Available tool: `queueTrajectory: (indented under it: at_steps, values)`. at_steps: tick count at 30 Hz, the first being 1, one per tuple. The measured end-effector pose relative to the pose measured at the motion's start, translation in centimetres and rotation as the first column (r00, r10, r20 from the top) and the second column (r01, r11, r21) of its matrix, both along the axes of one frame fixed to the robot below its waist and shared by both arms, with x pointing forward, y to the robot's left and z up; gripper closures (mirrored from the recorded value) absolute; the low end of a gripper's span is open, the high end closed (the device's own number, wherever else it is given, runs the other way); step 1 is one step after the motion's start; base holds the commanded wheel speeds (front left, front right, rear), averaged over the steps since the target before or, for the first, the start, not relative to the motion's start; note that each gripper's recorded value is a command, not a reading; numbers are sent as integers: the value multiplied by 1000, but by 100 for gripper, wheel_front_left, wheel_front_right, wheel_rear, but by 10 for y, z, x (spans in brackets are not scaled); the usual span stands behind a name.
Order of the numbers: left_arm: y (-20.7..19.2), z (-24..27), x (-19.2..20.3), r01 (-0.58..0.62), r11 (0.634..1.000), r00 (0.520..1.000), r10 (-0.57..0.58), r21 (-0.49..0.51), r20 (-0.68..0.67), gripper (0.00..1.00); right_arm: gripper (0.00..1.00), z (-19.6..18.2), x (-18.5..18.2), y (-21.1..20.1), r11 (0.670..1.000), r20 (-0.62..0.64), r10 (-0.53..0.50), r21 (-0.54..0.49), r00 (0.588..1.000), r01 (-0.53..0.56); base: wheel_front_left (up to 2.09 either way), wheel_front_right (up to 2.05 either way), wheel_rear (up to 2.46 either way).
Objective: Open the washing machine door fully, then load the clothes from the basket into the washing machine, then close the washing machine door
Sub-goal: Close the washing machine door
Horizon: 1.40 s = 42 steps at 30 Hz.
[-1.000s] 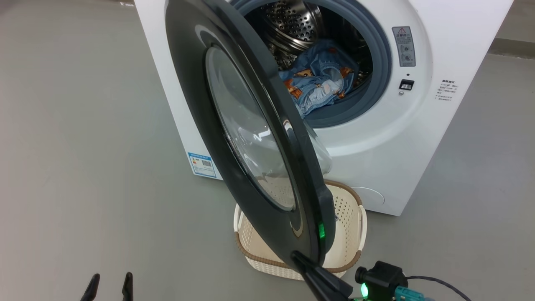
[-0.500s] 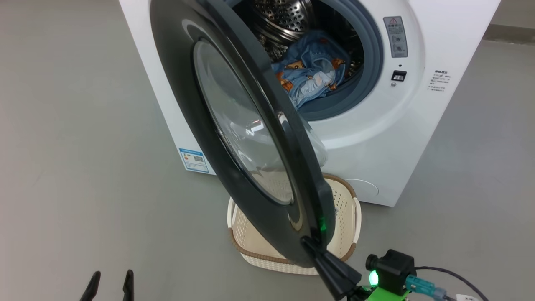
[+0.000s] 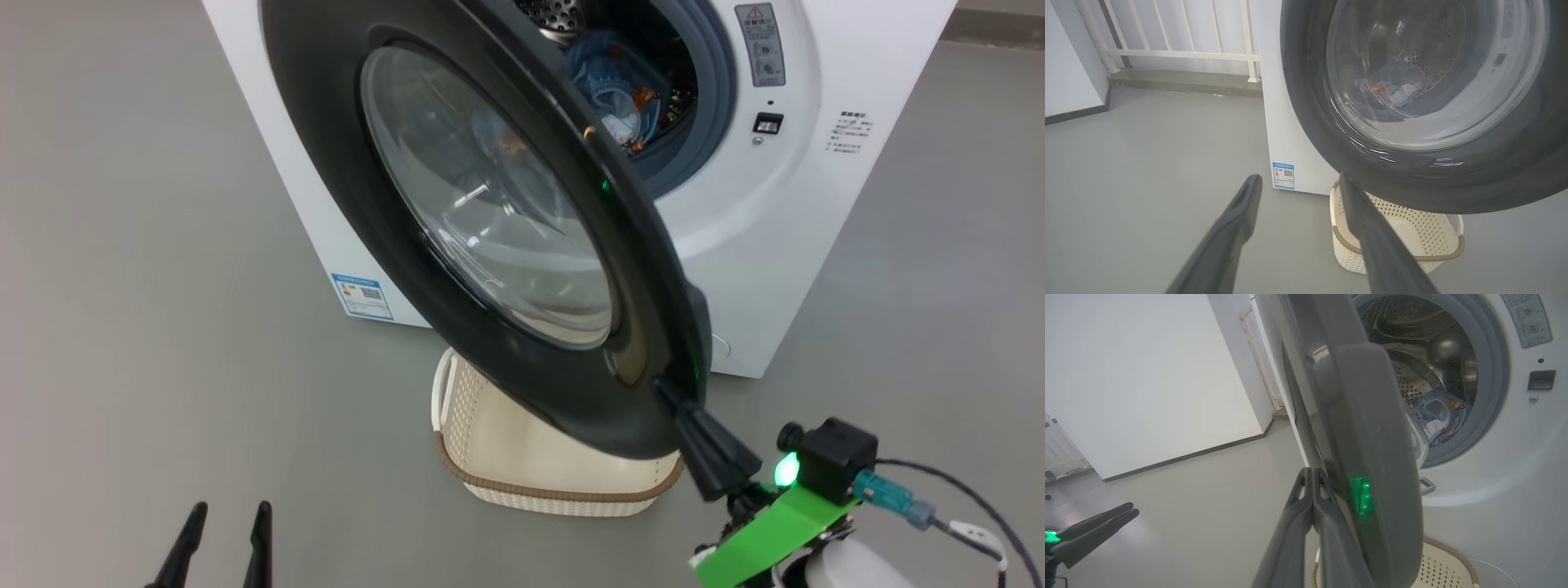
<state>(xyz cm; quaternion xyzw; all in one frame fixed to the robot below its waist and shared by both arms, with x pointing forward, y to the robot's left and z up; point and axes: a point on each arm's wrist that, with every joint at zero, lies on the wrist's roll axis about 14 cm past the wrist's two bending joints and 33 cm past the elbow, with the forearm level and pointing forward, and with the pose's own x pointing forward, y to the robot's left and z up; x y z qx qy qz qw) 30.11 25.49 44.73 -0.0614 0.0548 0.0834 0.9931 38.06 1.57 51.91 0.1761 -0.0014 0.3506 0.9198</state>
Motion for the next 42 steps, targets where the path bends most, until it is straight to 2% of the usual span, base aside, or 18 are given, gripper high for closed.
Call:
queueTrajectory:
  at_steps: [21,42]
  values:
    - [-17,5,48,66,998,998,-66,10,22,0,100,11,86,-47,983,50,-185,19,981,185,0,0,0]
    - [-38,-4,122,145,989,989,-146,21,32,0,100,8,193,-67,958,107,-286,58,952,281,0,0,0]
